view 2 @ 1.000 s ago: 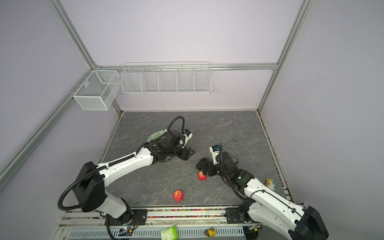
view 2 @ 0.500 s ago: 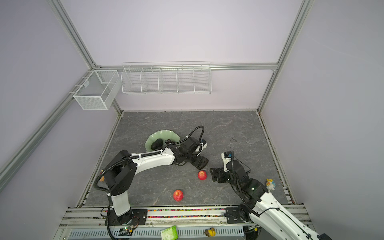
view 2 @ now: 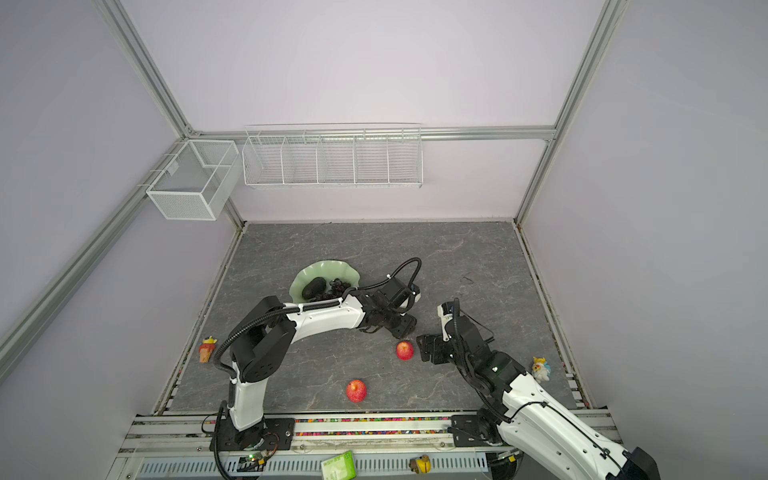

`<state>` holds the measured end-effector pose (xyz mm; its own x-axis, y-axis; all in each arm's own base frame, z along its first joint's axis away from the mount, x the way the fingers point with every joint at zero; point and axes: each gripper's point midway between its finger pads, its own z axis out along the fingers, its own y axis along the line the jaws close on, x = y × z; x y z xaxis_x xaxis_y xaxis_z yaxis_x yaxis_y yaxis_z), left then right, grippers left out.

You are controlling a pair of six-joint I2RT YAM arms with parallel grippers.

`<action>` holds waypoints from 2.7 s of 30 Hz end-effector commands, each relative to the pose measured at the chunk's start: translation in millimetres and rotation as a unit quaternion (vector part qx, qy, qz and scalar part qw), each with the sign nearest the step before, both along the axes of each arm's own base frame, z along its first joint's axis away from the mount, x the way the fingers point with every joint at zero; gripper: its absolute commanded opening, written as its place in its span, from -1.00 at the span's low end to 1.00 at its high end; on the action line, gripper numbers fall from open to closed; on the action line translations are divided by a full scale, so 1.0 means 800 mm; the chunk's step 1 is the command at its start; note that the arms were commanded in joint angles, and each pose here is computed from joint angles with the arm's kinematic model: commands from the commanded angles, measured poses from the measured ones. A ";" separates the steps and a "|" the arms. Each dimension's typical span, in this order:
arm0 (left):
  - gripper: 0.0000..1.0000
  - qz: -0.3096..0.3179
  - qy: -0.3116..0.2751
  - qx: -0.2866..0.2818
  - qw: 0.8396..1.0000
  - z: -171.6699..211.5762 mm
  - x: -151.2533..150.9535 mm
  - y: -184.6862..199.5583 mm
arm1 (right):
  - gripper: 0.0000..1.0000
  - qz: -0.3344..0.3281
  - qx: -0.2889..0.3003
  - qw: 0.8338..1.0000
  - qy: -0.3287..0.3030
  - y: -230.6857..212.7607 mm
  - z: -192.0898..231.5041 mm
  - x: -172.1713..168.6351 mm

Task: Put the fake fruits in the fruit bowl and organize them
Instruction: 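Carry the second avocado with the left gripper and lower it into the bowl, then move the left gripper to the red apple nearest the robot and grasp it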

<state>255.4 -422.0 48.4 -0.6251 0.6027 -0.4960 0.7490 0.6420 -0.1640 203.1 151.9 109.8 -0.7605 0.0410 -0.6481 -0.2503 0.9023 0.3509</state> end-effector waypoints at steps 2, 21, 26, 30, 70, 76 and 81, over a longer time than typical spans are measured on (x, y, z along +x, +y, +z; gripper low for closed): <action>-0.15 0.026 -0.032 0.005 0.999 0.018 0.019 0.005 | 0.78 0.004 0.014 1.000 -0.015 0.010 0.011 0.011; -0.28 0.228 -0.166 -0.050 0.958 0.191 0.160 0.208 | 0.77 0.132 0.048 0.988 -0.064 0.116 0.074 0.070; -0.28 0.285 -0.183 -0.034 0.940 0.197 0.182 0.286 | 0.77 0.169 0.053 0.983 -0.058 0.156 0.082 0.082; -0.28 0.326 -0.183 -0.012 0.927 0.186 0.200 0.335 | 0.77 0.188 0.043 0.979 -0.063 0.177 0.082 0.082; 0.16 0.292 -0.083 -0.037 0.952 0.107 0.243 0.303 | 0.78 0.223 0.057 0.972 -0.045 0.220 0.077 0.077; 0.22 0.296 -0.111 -0.056 0.947 0.149 0.221 0.310 | 0.77 0.214 0.056 0.974 -0.050 0.209 0.078 0.073; 0.23 0.284 -0.120 -0.053 0.950 0.168 0.157 0.301 | 0.78 0.194 0.041 0.980 -0.034 0.177 0.055 0.052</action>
<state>409.3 -176.2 184.0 -0.6834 0.1134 -0.7212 0.2987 0.9448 -0.1344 254.3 307.2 160.3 -0.6738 -0.1938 -0.7130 -0.6142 0.6834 0.3946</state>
